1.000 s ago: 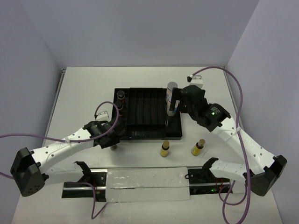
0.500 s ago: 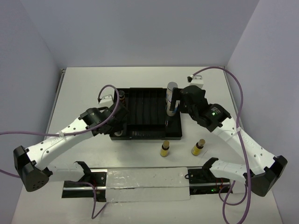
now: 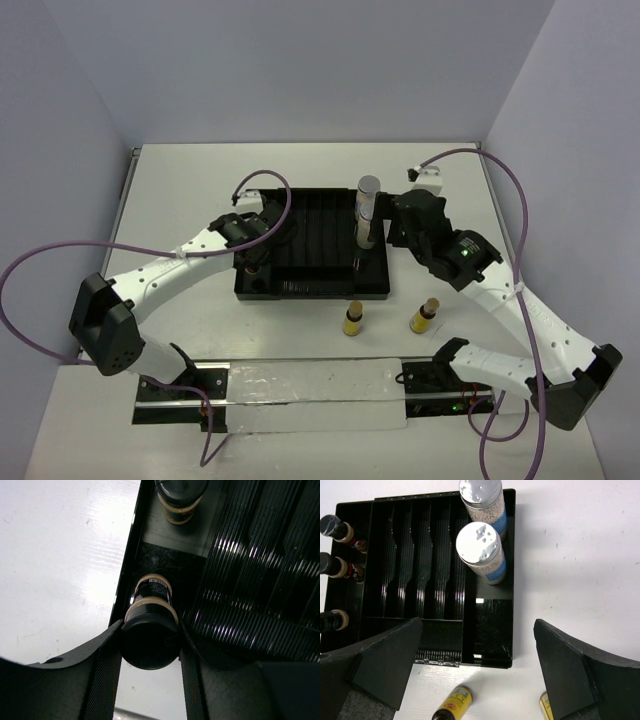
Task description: Organize the condiment bottles
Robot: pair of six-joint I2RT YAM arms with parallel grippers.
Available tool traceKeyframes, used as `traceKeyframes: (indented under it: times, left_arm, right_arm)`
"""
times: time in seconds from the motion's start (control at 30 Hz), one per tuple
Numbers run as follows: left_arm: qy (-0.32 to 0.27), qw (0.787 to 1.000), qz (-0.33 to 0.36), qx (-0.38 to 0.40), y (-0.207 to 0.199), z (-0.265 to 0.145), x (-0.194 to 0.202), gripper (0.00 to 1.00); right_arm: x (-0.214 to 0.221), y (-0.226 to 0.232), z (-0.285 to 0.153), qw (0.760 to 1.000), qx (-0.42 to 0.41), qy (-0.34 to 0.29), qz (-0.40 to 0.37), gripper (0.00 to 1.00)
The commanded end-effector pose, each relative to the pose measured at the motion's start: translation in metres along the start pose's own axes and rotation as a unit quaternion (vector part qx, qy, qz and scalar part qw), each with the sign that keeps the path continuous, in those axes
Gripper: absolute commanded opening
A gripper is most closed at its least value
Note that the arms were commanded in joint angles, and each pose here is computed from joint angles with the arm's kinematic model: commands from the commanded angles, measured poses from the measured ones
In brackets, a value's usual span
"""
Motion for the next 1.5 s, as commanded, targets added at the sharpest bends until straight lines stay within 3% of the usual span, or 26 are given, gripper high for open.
traceKeyframes:
  times: [0.0, 0.37, 0.6, 0.8, 0.97, 1.47]
  left_arm:
    - [-0.032, 0.999, -0.019, 0.030, -0.008, 0.012, -0.008, 0.10]
    - [-0.025, 0.999, -0.027, 0.037, -0.009, 0.038, 0.012, 0.12]
    - [-0.007, 0.999, -0.025, 0.022, -0.007, 0.050, 0.025, 0.37]
    - [-0.025, 0.999, -0.028, 0.025, -0.002, 0.036, 0.014, 0.73]
    - [-0.057, 0.997, -0.039, 0.031, 0.004, 0.015, -0.007, 0.91]
    - [-0.118, 0.990, -0.072, 0.040, 0.034, -0.049, -0.052, 0.94]
  right_arm:
    - [-0.001, -0.006, -0.005, 1.000, 0.005, -0.011, 0.003, 1.00]
    - [0.012, 0.014, -0.023, 0.994, -0.092, 0.048, -0.020, 1.00]
    - [0.059, 0.033, -0.036, 0.983, -0.120, 0.116, -0.073, 1.00]
    - [0.088, 0.033, -0.044, 0.975, -0.124, 0.156, -0.094, 0.99]
    - [0.105, 0.034, -0.049, 0.970, -0.116, 0.177, -0.119, 0.94]
    - [0.144, 0.026, -0.039, 0.965, -0.084, 0.207, -0.139, 0.82]
Point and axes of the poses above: each gripper's point midway between its finger pads, its own z axis out along the fingers, its own y axis along the line the jaws close on, x = y × z, the point moved 8 cm from there along -z, back along the fingers, and after that the axes turned 6 degrees about z, right-handed, at the moved point
